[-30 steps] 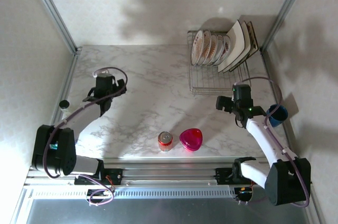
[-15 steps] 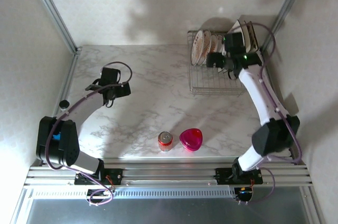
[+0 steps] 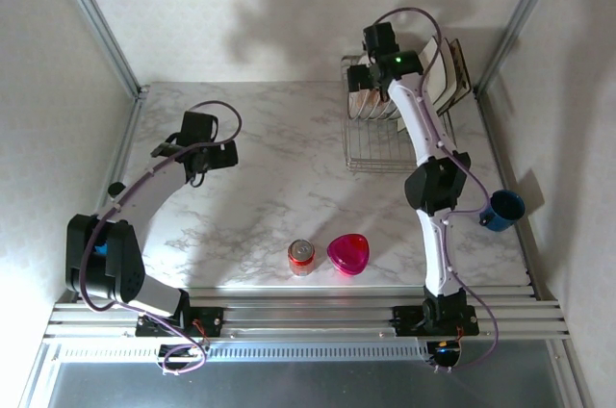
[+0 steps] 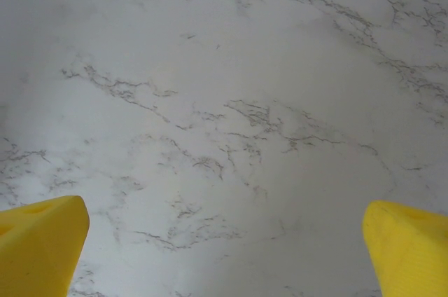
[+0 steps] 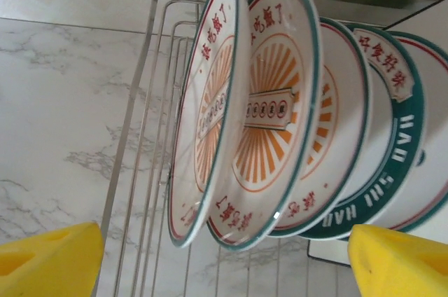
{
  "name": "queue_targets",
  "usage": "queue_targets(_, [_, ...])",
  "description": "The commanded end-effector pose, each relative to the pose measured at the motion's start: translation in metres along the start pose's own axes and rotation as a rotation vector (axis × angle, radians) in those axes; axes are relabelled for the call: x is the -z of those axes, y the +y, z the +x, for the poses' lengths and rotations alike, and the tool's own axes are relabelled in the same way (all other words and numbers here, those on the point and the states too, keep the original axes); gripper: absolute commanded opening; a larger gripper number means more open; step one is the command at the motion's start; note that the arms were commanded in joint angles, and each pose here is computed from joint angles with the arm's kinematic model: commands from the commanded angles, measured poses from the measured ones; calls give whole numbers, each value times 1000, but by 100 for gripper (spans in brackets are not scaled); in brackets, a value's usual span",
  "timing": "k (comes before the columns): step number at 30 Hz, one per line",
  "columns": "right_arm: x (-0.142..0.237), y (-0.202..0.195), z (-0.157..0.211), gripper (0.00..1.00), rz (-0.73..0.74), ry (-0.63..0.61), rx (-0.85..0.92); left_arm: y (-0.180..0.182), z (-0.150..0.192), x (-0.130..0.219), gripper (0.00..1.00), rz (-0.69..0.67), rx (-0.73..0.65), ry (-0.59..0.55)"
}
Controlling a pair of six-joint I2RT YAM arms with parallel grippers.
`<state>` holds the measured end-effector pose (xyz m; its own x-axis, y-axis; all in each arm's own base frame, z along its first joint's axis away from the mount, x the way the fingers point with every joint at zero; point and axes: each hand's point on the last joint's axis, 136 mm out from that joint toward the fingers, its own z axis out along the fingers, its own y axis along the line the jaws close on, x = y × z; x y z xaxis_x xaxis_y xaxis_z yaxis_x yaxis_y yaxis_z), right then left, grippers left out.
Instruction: Unload the plates from the dish rack
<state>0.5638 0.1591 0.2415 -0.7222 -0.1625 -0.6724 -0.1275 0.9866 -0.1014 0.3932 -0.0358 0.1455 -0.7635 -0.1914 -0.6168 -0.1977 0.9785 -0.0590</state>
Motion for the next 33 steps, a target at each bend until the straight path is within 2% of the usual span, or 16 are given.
queue_targets(1, [-2, 11, -15, 85, 7, -58, 24, 3, -6, 8, 100, -15, -23, -8])
queue_targets(7, [-30, 12, -19, 73, 88, -90, 34, 2, -3, 9, 100, -4, -22, -13])
queue_targets(12, [-45, 4, -19, 68, 163, -105, 17, -1, -2, 8, 99, 10, -23, -9])
queue_targets(14, [-50, 3, -20, 67, 169, -112, 6, -1, -1, 7, 100, 13, -24, -9])
queue_targets(23, [-64, 9, -27, 51, 163, -156, -29, -1, 1, 6, 99, 19, -31, -10])
queue_targets(29, [-71, 9, -26, 47, 173, -158, -29, -3, 1, 5, 100, 29, -33, -9])
queue_targets(33, [-73, 8, -26, 37, 184, -163, -33, -3, 1, 7, 100, 30, -35, -13])
